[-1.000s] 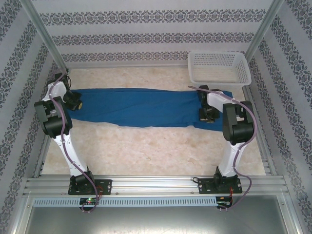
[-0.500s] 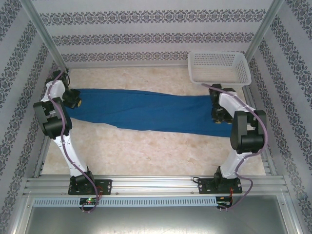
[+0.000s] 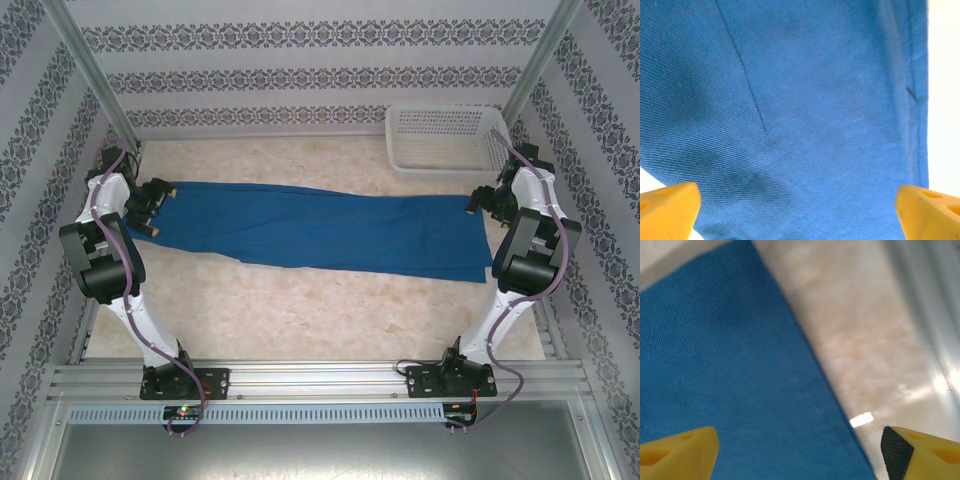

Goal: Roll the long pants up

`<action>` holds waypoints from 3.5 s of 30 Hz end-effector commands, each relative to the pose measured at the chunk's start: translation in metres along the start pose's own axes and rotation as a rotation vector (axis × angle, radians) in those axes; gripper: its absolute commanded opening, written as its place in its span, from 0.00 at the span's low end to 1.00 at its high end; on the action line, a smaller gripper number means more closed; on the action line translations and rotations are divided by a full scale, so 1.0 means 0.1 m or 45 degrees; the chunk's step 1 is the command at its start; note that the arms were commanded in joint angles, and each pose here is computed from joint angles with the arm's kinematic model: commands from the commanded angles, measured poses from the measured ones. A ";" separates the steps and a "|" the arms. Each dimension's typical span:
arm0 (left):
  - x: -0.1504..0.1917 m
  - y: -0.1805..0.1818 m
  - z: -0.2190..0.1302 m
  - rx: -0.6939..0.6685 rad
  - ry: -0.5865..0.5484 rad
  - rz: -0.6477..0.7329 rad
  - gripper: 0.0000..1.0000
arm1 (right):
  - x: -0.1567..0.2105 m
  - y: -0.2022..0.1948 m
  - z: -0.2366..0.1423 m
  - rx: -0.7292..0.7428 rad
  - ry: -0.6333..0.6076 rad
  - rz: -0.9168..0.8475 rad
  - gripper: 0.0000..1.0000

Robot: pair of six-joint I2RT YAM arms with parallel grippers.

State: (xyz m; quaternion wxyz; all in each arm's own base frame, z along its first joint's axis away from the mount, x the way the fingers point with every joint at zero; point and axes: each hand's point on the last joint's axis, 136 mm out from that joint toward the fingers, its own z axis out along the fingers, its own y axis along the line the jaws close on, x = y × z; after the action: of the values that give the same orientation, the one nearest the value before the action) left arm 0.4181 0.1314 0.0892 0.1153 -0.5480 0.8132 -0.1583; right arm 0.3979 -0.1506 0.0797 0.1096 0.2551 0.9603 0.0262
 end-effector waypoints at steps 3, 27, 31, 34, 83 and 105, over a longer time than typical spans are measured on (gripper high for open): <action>0.01 -0.03 0.04 0.049 0.005 0.042 1.00 | 0.26 0.22 0.15 -0.275 0.141 -0.078 0.84; -0.06 -0.09 0.13 0.059 0.027 0.040 1.00 | 0.40 0.48 0.31 0.141 0.130 -0.387 0.86; -0.07 -0.10 0.10 0.057 0.019 0.044 1.00 | 0.54 0.39 0.49 0.180 0.209 -0.395 0.86; -0.08 -0.12 0.07 0.062 0.012 0.045 1.00 | 0.60 0.31 0.59 0.221 0.242 -0.400 0.85; -0.12 -0.20 0.03 0.083 0.012 0.041 1.00 | 0.66 0.41 0.36 0.240 0.283 -0.376 0.00; -0.11 -0.20 0.05 0.092 0.021 0.034 1.00 | 0.97 0.46 0.57 0.209 0.343 -0.136 0.78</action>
State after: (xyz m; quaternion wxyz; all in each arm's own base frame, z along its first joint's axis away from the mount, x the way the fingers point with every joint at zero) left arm 0.4410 0.1306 0.0908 0.1321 -0.5312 0.8151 -0.1897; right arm 0.3536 -0.0672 0.0214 -0.0294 0.1798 0.9830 -0.0221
